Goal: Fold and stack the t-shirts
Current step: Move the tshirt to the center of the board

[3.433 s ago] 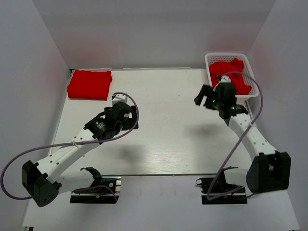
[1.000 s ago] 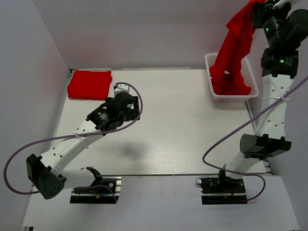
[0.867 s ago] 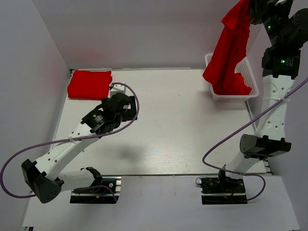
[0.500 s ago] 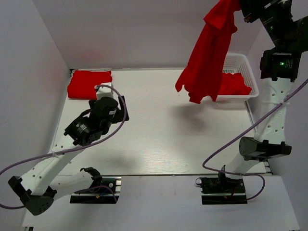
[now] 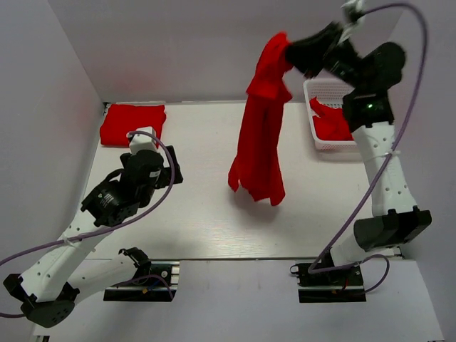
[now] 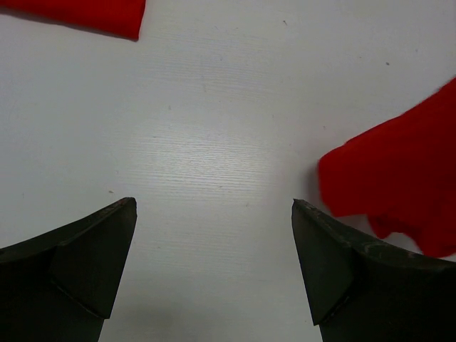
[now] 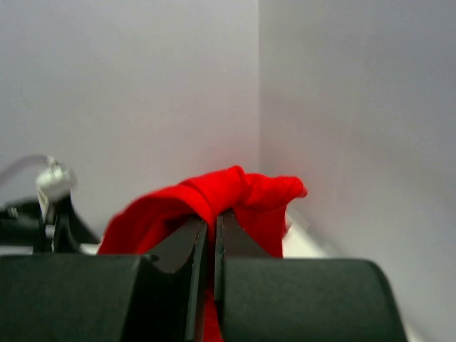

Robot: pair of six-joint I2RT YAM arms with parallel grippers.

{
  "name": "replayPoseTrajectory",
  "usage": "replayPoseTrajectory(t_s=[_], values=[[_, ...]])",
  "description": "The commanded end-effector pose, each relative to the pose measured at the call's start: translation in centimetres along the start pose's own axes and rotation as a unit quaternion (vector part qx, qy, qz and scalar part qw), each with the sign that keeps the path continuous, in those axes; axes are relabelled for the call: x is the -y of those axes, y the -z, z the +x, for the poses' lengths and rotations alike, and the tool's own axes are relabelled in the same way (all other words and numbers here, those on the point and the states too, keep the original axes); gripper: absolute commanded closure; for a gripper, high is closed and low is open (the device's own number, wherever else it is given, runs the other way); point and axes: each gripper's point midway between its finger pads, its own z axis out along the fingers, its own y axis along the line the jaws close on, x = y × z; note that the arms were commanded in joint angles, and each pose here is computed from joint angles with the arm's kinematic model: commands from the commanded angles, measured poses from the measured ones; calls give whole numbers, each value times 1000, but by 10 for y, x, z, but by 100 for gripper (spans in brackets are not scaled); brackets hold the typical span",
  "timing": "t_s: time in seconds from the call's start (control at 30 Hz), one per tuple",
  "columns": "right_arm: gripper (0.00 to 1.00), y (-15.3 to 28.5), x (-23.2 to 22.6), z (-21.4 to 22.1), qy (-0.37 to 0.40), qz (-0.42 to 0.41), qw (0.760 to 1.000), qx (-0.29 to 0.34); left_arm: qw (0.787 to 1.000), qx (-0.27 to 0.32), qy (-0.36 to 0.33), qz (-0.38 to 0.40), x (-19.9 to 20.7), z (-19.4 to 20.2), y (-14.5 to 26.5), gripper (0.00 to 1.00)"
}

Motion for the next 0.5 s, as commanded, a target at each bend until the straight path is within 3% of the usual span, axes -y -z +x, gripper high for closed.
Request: replayPoseTrajectory(t_s=[0.0,0.03,0.07,0.13,0.17,0.23,0.27,0.33,0.37,0.4,0.43,0.47], values=[[100,11,-19,76,-13,-19,998,-62,1000,-11,11,-14,-7,10,-2,0],[100,15,-9,98,-25,6,997,-71,1000,-11,11,-14,-7,10,-2,0],[99,39,0,183,-89,30,987,-127,1000,-16,12,-17,-8,15,-4,0],[97,53,-4,210,-81,56,986,-132,999,-26,10,-19,-7,22,-7,0],[93,90,-9,294,-152,86,966,-190,999,-34,12,-24,-6,28,-11,0],[84,102,-29,332,-202,71,954,-209,998,-49,4,-26,-6,36,-14,0],[82,126,-50,377,-248,57,933,-253,998,-50,3,-26,-6,39,-16,0],[53,142,-60,407,-286,63,910,-292,997,-68,-6,-26,-1,46,-22,0],[21,144,-63,412,-274,55,911,-303,997,-69,-7,-26,0,47,-25,0],[10,148,-63,414,-277,64,905,-315,997,-76,-12,-31,1,51,-29,0],[10,152,-63,419,-283,77,897,-330,996,-83,-15,-31,3,54,-31,0],[10,144,-56,406,-252,79,909,-323,996,-87,-14,-33,4,56,-33,0]])
